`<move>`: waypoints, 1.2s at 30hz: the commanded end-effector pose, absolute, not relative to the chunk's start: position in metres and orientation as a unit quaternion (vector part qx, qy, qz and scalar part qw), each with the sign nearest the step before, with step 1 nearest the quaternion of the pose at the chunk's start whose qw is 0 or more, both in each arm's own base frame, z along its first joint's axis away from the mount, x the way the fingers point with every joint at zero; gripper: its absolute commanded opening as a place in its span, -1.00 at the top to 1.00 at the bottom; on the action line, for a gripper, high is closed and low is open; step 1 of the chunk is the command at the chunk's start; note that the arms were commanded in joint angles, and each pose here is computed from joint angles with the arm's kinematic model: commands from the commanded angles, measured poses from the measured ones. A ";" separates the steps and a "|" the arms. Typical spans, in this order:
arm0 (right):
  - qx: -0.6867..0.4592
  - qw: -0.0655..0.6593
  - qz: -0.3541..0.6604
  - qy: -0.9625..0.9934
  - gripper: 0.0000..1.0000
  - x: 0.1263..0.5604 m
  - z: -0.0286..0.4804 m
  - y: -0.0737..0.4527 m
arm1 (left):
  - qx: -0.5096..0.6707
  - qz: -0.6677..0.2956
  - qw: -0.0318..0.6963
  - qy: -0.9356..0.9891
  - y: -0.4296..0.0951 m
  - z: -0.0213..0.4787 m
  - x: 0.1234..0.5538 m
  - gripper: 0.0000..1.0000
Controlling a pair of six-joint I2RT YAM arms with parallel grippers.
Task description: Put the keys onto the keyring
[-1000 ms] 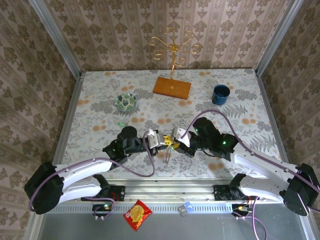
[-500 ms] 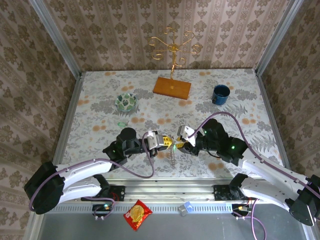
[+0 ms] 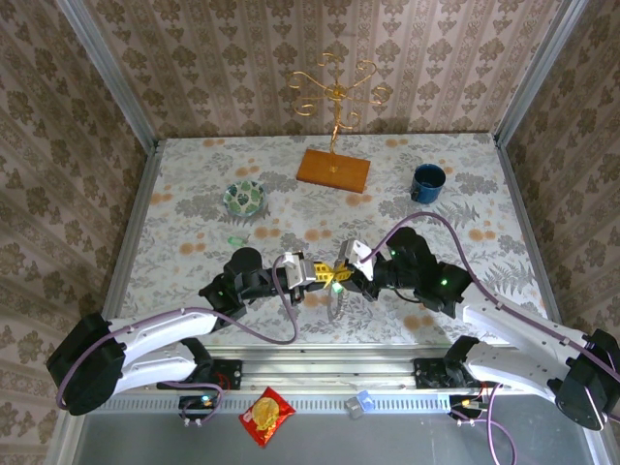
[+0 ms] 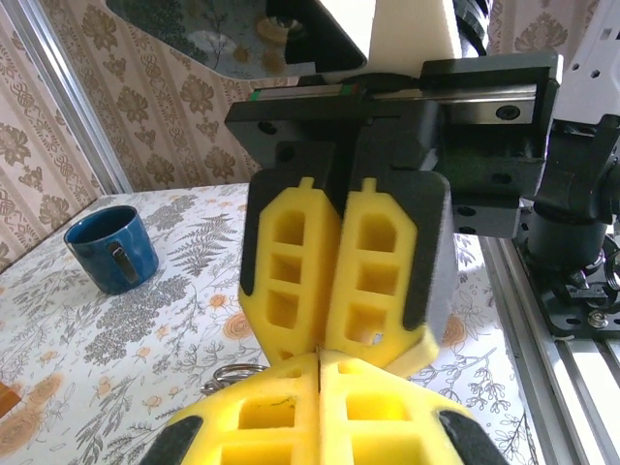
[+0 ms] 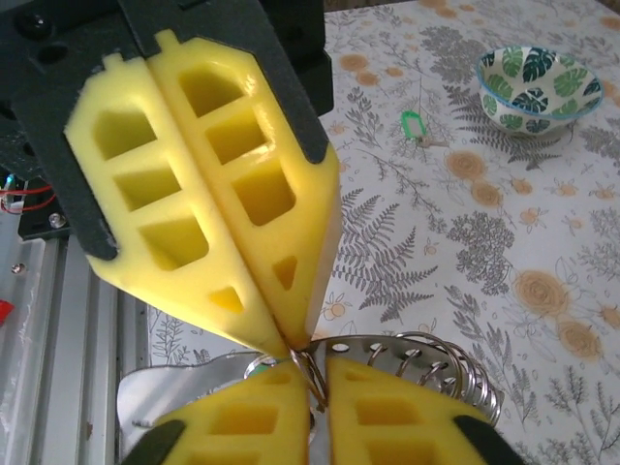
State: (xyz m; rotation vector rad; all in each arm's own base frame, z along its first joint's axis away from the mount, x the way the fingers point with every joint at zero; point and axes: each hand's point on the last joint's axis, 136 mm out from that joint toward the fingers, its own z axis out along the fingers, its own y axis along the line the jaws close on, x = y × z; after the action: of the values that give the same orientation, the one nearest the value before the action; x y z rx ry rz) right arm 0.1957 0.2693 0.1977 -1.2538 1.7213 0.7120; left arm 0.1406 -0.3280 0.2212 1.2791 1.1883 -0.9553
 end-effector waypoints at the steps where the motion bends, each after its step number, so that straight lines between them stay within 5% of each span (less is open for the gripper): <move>1: -0.507 0.451 0.302 0.670 0.93 0.195 0.211 0.275 | 0.533 -0.420 0.557 0.479 -0.327 0.234 0.135 1.00; 14: -0.567 0.386 0.252 0.683 1.00 0.187 0.202 0.263 | 0.570 -0.358 0.526 0.520 -0.325 0.213 0.146 0.66; 36: -0.619 0.347 0.228 0.667 1.00 0.184 0.204 0.277 | 0.585 -0.341 0.516 0.525 -0.324 0.212 0.148 0.79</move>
State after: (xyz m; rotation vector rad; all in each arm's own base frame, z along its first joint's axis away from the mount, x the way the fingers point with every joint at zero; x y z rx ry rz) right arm 0.1880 0.2698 0.1921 -1.5689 1.7783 0.5813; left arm 0.1443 -0.3220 0.1897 1.4247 1.3215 -0.8408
